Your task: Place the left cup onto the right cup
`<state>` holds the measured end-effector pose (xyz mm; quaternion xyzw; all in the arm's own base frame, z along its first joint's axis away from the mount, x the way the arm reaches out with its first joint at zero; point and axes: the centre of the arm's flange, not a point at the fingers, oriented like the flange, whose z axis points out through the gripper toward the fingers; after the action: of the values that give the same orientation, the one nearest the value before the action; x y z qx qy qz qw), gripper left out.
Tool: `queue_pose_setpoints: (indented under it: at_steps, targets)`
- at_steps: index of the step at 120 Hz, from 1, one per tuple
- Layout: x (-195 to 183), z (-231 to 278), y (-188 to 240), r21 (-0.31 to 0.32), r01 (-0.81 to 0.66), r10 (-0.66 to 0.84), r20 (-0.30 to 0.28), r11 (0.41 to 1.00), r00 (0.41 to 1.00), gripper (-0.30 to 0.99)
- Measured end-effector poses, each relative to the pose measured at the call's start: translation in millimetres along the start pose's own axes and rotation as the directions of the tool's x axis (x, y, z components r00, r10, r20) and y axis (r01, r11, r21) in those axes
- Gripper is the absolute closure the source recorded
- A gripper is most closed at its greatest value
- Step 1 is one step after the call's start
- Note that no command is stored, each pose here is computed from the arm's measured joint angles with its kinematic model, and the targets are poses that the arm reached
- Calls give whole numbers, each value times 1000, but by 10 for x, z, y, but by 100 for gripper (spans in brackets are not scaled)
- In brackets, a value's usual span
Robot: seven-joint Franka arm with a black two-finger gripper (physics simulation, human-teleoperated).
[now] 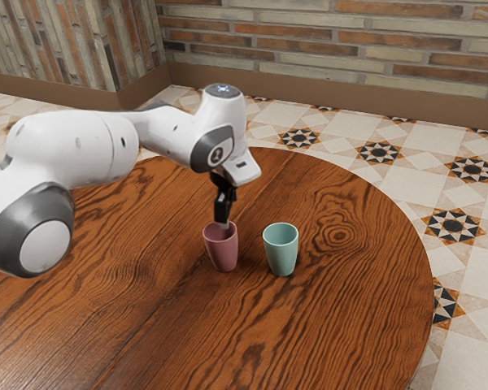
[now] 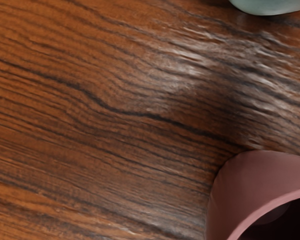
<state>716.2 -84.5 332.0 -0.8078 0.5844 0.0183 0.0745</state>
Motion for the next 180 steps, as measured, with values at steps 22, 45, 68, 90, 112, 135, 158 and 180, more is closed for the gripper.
queue_pose_setpoints:
  at_steps: [22, 45, 68, 90, 112, 135, 158, 180]
  targets:
    - [40, 188, 9, -15, -6, 5, -1, 1000, 1000, 6]
    - [81, 161, 21, -7, -16, 15, -10, 1000, 1000, 37]
    - [115, 31, 48, 1, -19, 19, -24, 1000, 1000, 62]
    - [125, 52, 83, -21, 0, -1, -52, 1000, 999, 73]
    - [128, 124, 109, -42, 21, -24, -70, 999, 997, 76]
    - [103, 127, 147, -53, 35, -38, -72, 998, 997, 77]
    - [14, 62, 205, -66, 55, -60, -71, 996, 996, 78]
    - [-118, -87, 249, -73, 79, -84, -71, 994, 994, 78]
